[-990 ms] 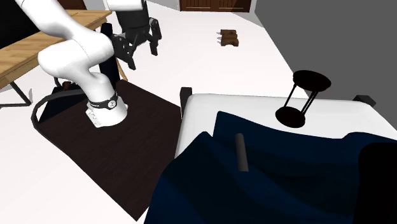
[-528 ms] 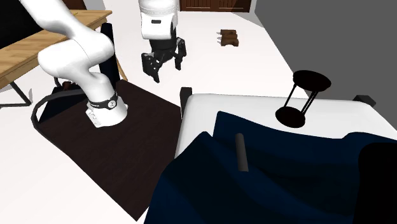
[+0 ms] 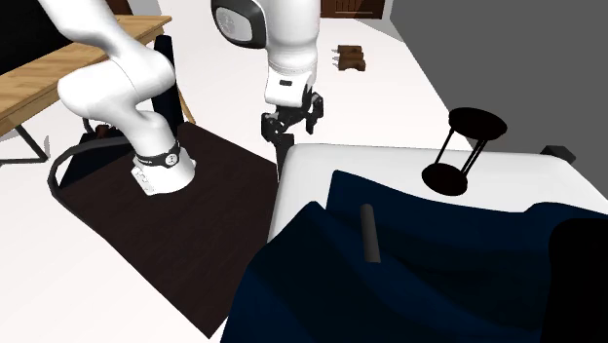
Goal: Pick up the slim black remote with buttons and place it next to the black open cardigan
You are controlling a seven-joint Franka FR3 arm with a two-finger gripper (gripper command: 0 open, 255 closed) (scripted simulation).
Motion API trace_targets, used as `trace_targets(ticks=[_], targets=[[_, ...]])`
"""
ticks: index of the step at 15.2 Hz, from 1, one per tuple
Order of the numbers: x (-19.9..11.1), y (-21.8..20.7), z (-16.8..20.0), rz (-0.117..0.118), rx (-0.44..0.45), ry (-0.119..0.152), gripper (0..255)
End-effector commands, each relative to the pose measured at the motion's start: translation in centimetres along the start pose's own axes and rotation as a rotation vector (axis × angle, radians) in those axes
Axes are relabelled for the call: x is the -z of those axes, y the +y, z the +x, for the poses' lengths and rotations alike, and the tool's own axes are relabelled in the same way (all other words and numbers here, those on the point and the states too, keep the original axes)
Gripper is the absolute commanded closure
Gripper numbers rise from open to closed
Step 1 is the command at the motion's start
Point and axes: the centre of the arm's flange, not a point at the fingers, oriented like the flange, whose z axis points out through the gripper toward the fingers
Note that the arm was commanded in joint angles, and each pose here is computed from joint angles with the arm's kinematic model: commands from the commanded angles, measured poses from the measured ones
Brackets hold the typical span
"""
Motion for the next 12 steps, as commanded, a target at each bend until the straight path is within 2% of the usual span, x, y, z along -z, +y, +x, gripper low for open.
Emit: trace_targets(ticks=[1, 12], targets=[[-1.6, -1.1, 1.5, 0.008, -0.057, -0.003, 0], [-11.0, -6.9, 10.7, 0.047, -0.349, -0.02, 0]])
